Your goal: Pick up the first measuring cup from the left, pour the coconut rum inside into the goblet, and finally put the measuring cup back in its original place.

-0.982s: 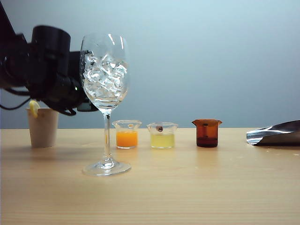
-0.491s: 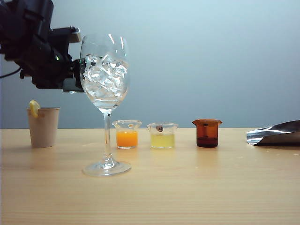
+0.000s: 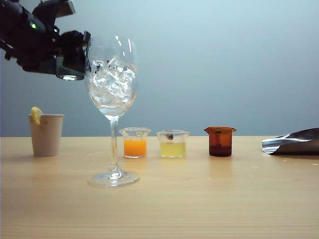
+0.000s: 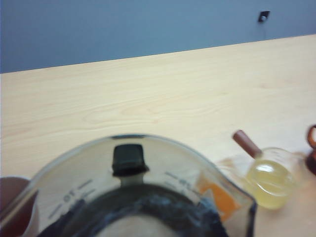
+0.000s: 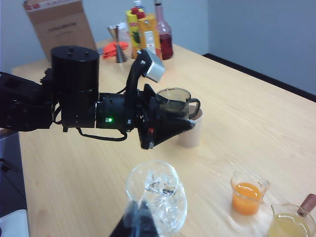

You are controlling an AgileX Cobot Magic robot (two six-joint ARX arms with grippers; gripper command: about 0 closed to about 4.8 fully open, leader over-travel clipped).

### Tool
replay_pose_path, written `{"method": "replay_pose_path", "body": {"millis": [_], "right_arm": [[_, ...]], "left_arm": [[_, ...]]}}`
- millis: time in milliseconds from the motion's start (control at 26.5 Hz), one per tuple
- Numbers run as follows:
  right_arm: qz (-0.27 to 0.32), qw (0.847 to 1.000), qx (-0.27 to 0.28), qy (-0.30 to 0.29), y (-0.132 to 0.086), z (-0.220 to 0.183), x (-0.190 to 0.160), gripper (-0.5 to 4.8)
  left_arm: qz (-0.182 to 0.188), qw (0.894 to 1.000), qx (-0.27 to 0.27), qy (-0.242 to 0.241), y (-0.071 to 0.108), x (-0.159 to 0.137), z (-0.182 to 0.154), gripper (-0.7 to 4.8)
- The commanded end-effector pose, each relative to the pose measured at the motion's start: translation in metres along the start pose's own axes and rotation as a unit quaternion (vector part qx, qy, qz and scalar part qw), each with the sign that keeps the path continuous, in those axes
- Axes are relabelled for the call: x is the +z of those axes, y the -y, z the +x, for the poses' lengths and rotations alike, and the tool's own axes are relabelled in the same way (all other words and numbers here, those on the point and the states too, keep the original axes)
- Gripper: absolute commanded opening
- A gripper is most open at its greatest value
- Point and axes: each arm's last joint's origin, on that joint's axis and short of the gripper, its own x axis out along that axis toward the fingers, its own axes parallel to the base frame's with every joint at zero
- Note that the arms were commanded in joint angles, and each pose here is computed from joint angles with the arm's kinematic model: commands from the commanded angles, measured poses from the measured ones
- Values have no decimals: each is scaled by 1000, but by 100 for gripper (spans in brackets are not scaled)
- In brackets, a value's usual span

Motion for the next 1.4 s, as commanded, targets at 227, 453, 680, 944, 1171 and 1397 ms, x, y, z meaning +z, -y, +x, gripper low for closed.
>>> {"method": "replay_pose_path", "body": {"millis": [227,453,680,944,1171,1397], "right_arm": [[11,996,-21,-86,-26,13,8,-9],[-2,995,-5,-98,-42,23,4,-9],[-9,995,-5,-104,-50,26,3,-9],[-5,995,-4,-104,-51,26,3,-9],[-5,995,-3,-104,-51,26,3,-9],[-5,995,-4,-104,-51,26,3,-9]], "left_arm": [[43,999,-28,9,3,16,-28,206],[62,995,-73,2,5,16,-34,206],[63,990,-122,15,8,19,-38,206],[130,983,-129,29,9,21,-41,206],[132,979,-150,40,12,23,-42,205],[135,978,-151,50,13,25,-42,205]]}}
